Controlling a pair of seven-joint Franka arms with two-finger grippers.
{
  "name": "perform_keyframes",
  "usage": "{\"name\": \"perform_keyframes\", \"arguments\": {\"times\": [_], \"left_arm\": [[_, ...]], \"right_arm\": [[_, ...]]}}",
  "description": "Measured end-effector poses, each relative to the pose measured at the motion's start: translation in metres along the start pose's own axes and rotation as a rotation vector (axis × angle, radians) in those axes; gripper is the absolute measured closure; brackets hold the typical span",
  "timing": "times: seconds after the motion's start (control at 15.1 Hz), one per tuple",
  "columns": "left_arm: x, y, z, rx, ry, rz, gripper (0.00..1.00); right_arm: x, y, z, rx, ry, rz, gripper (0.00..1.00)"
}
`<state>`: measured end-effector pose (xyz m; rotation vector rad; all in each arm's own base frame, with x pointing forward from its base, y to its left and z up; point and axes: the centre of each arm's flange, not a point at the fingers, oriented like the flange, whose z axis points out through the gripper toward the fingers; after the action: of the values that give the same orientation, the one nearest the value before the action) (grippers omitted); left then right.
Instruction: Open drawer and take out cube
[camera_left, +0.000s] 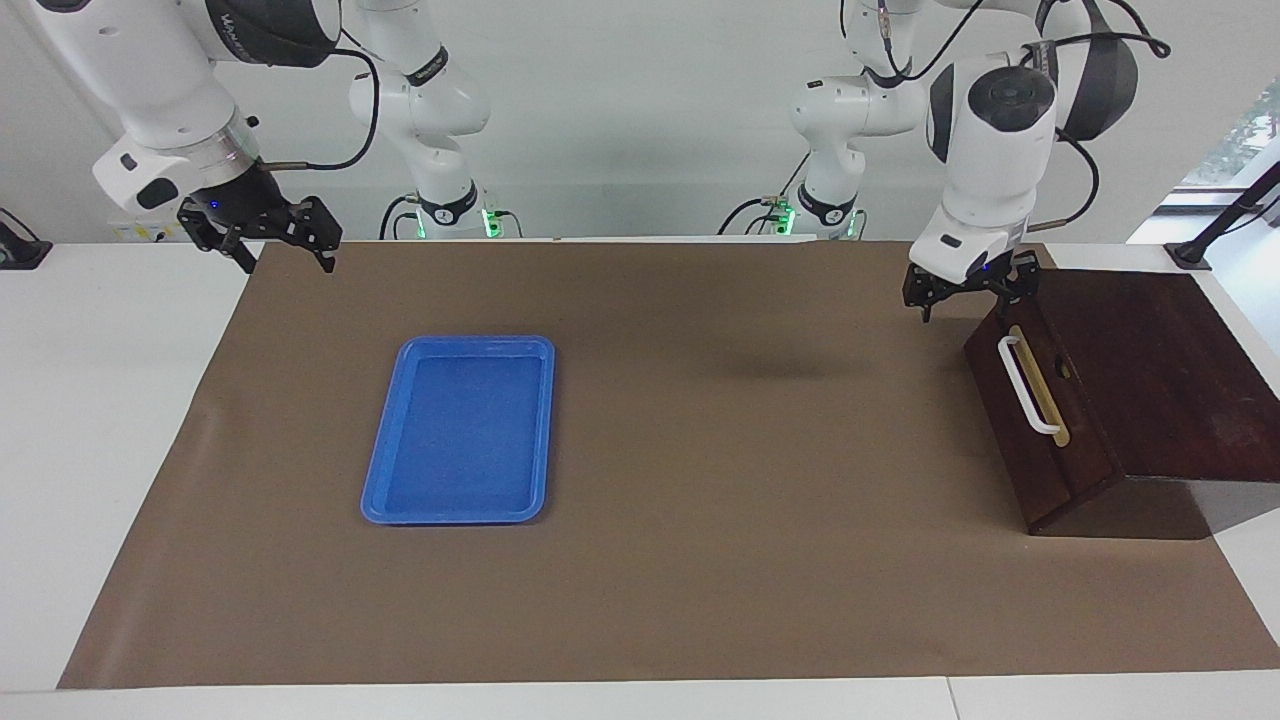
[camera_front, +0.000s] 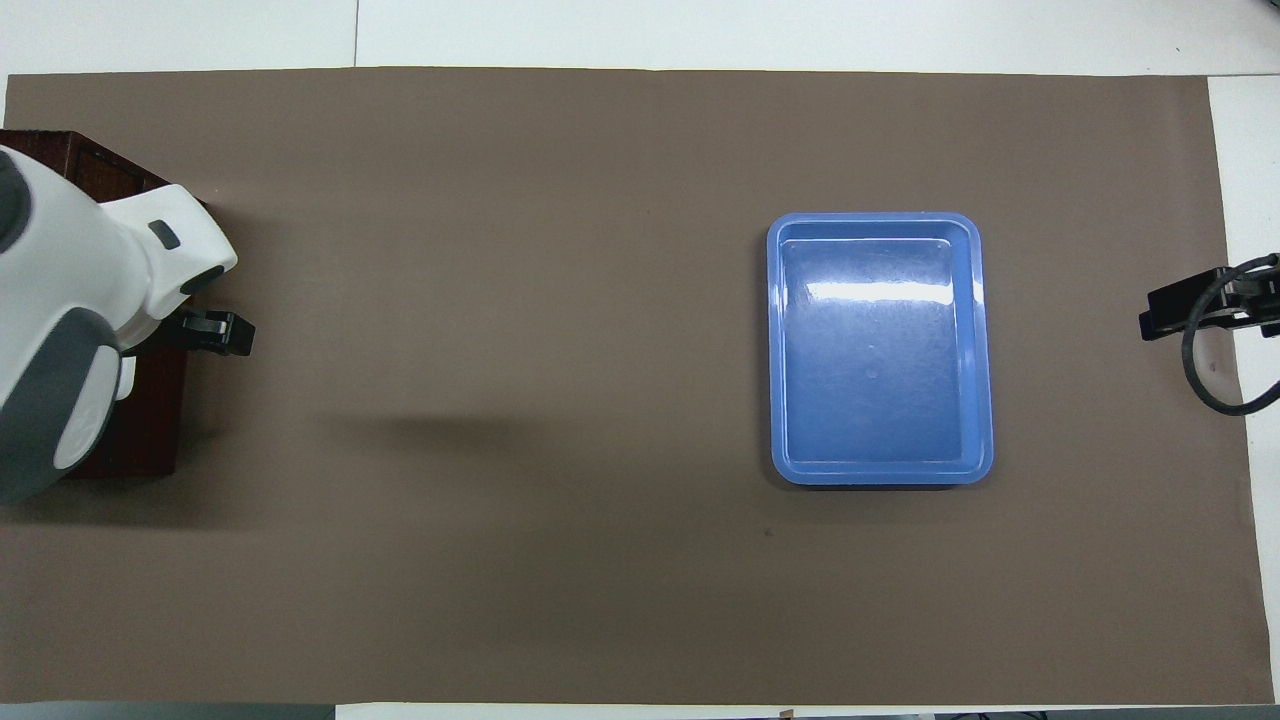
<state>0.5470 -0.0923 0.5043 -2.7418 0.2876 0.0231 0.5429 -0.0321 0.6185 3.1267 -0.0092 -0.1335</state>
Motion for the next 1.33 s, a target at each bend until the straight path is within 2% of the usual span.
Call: {"name": "perform_keyframes", "arguments": {"times": [0.13,0.27,0.6,0.99,1.33], "left_arm": [[0.02,0.02,0.032,0.062,0.01,-0.013,0.0],[0.035,0.025,0.055,0.07,0.03,-0.023,0.0],[0.043,-0.009,0.083,0.121,0.052,-0.04,0.0],[0.038,-0.018,0.122,0.126,0.029,-0.03,0.0],[0.039,-0.023,0.138,0.122,0.029,-0.029,0.0]], "right_arm": [[0.0,0.0,0.0,0.0,0.0,0.0,0.0],[0.0,0.0,0.0,0.0,0.0,0.0,0.0],[0.0,0.0,0.0,0.0,0.0,0.0,0.0],[0.0,0.0,0.0,0.0,0.0,0.0,0.0],[0.0,0.0,0.0,0.0,0.0,0.0,0.0]]}}
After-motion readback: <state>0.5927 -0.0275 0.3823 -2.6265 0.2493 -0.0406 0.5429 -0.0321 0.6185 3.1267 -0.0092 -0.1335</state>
